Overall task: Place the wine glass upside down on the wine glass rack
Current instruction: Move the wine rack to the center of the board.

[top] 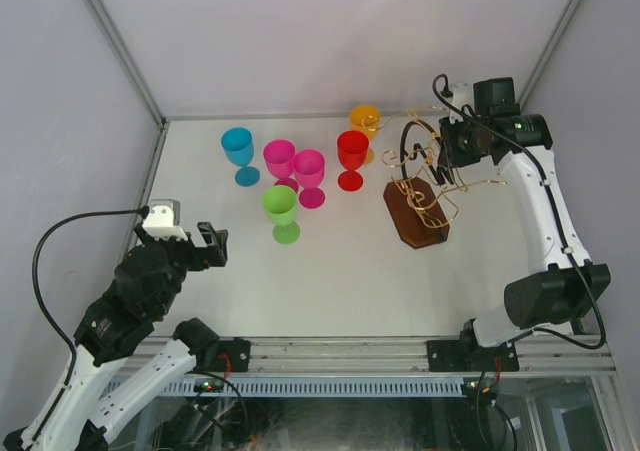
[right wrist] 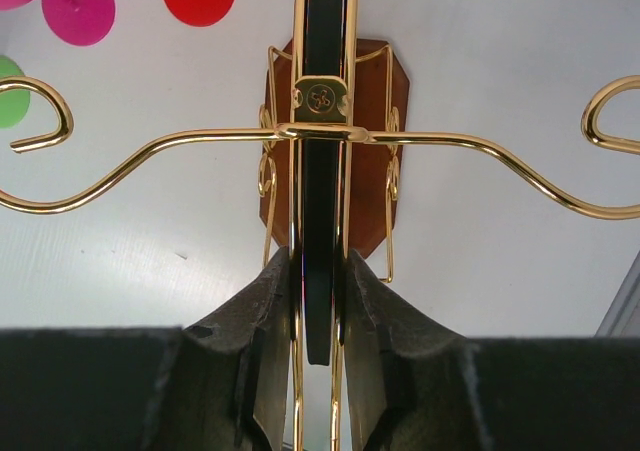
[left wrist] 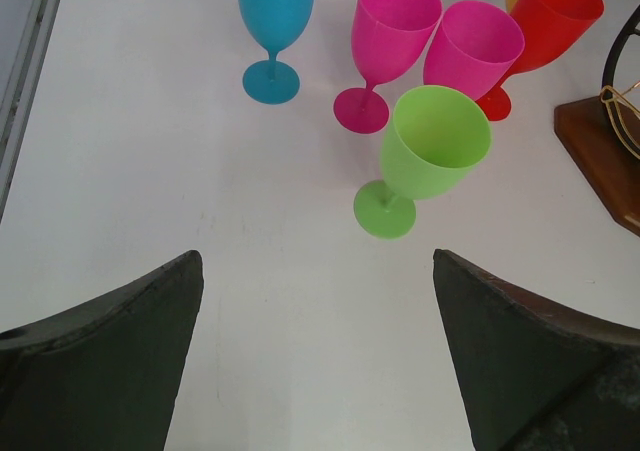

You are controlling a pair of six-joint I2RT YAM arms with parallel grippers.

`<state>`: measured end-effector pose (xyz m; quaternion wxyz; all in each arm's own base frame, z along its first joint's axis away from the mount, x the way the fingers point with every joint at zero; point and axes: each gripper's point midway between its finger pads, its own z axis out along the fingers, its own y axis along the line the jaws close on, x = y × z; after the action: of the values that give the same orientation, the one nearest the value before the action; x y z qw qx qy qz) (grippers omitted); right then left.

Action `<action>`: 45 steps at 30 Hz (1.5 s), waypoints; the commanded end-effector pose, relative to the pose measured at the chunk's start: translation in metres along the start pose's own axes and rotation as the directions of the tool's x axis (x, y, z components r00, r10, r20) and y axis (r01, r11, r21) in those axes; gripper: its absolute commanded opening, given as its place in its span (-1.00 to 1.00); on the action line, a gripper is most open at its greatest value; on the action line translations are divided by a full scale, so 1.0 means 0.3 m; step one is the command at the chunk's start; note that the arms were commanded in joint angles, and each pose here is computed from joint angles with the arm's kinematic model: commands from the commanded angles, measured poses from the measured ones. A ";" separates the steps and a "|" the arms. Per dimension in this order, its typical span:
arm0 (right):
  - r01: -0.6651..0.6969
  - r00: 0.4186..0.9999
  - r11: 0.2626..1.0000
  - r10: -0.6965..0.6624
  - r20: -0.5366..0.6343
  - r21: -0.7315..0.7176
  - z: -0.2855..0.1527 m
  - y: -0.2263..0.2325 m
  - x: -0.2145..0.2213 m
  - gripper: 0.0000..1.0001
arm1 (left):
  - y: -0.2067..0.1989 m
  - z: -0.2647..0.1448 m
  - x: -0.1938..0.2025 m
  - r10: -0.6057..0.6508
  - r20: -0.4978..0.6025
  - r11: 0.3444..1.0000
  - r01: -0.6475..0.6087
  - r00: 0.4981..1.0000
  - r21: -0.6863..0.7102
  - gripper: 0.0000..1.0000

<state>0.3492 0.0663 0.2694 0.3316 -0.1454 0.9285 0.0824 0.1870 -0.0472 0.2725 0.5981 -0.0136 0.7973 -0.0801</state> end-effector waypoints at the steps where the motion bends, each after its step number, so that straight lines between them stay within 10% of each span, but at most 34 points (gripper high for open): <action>1: 0.104 0.991 0.992 -0.098 0.086 -0.072 -0.021 0.060 -0.058 -0.87 | -0.012 0.025 0.014 0.020 -0.003 1.000 -0.020 1.000 0.007 0.99; 20: 0.289 0.953 0.956 -0.282 0.108 -0.054 0.024 0.051 -0.122 -0.84 | -0.021 0.032 0.017 0.026 -0.012 1.000 -0.026 1.000 0.014 0.99; 45: -0.050 0.984 0.989 0.026 0.177 0.137 -0.129 0.032 -0.098 0.48 | -0.018 0.026 0.014 0.022 -0.004 1.000 -0.022 1.000 0.016 0.99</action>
<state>0.3530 0.0898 0.2930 0.3817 -0.1920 0.9020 0.0623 0.1898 -0.0500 0.2647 0.5891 -0.0085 0.8045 -0.0751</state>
